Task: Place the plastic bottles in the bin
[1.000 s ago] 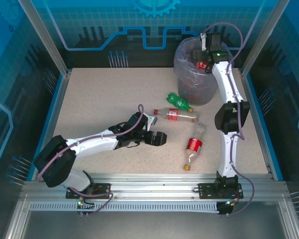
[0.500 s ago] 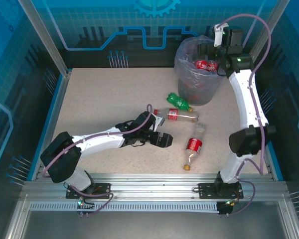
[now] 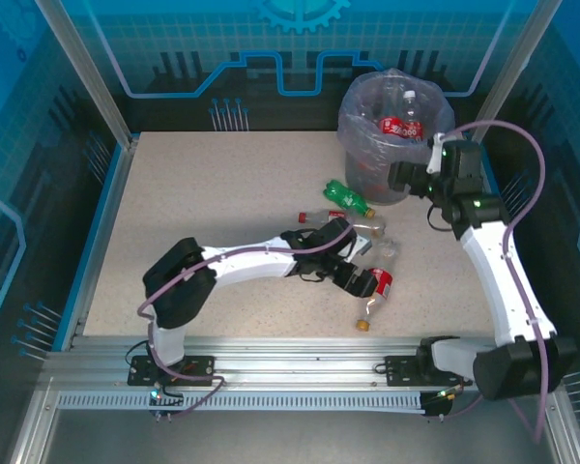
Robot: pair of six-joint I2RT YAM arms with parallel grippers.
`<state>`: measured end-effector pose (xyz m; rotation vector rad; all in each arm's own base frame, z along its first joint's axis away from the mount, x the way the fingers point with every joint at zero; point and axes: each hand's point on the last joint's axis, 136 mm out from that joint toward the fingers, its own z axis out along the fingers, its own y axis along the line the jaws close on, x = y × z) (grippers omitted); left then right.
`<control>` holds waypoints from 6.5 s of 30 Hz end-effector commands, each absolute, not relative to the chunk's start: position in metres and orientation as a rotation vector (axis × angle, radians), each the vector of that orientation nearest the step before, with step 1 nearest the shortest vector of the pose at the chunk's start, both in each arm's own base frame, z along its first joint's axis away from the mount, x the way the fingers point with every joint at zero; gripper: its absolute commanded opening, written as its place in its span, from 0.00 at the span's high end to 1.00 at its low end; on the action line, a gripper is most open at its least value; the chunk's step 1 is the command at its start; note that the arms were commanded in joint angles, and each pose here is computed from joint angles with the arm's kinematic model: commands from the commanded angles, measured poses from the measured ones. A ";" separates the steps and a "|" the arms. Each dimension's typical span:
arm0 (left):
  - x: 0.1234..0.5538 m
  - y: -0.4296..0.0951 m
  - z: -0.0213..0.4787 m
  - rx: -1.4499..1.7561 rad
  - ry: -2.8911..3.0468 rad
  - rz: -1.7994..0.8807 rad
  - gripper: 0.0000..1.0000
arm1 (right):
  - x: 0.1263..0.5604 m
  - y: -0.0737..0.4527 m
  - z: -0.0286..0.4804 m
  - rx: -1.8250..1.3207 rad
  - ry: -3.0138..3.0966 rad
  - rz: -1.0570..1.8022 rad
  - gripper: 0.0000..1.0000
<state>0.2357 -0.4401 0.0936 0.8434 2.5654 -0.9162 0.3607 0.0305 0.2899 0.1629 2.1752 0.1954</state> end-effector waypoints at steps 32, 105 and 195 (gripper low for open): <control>0.241 -0.442 0.091 0.909 2.581 -0.841 0.29 | 0.331 0.018 0.280 0.352 2.023 0.385 0.00; 0.286 -0.237 0.156 0.128 2.268 -0.816 0.01 | 0.447 0.200 0.491 -0.389 1.515 0.437 0.43; 0.281 -0.246 0.131 0.143 2.358 -0.844 0.01 | 0.593 0.070 0.352 -0.169 1.996 0.018 0.39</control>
